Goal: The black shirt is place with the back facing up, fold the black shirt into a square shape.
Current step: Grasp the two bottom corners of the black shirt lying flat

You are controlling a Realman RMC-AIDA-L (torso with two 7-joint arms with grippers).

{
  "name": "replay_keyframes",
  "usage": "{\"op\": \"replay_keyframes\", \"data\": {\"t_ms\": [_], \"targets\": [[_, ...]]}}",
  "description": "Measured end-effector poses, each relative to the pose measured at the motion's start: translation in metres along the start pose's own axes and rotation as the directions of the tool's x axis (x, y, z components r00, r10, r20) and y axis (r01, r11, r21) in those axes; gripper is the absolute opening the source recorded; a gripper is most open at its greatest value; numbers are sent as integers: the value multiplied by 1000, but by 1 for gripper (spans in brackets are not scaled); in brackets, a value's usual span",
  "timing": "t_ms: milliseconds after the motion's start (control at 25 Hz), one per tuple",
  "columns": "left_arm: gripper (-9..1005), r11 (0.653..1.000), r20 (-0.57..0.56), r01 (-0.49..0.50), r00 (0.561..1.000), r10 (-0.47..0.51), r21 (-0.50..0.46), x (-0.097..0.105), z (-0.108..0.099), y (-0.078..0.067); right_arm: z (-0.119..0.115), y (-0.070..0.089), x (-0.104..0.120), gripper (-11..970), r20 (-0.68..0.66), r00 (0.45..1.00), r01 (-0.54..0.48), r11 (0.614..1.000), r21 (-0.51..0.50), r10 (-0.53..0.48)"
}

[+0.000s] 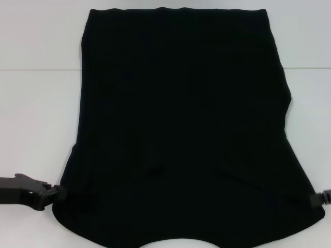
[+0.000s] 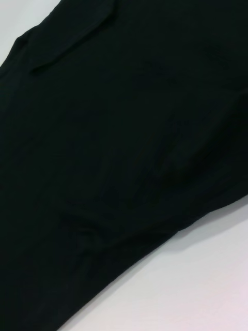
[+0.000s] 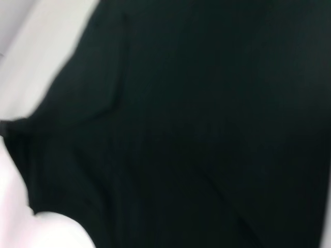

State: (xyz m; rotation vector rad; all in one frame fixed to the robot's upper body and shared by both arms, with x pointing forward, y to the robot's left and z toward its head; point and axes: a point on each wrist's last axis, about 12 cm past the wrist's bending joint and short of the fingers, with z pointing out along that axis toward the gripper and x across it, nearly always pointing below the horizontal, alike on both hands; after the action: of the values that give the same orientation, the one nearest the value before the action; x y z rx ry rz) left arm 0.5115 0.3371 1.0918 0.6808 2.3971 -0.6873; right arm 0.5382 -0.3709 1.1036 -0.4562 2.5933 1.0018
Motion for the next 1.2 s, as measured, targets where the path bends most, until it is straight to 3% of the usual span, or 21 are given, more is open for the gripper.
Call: {"op": "replay_keyframes", "data": {"t_ms": [480,1200], "targets": [[16,1000,10,-9,1000,9,14,-5,4,-1,4,-8,7,924,-51,998,-35,997,75,39],[16,1000,14,-8,1000,8,1,-5,4,0,25,2,-5,924,-105,994,-8,997,72,15]]}}
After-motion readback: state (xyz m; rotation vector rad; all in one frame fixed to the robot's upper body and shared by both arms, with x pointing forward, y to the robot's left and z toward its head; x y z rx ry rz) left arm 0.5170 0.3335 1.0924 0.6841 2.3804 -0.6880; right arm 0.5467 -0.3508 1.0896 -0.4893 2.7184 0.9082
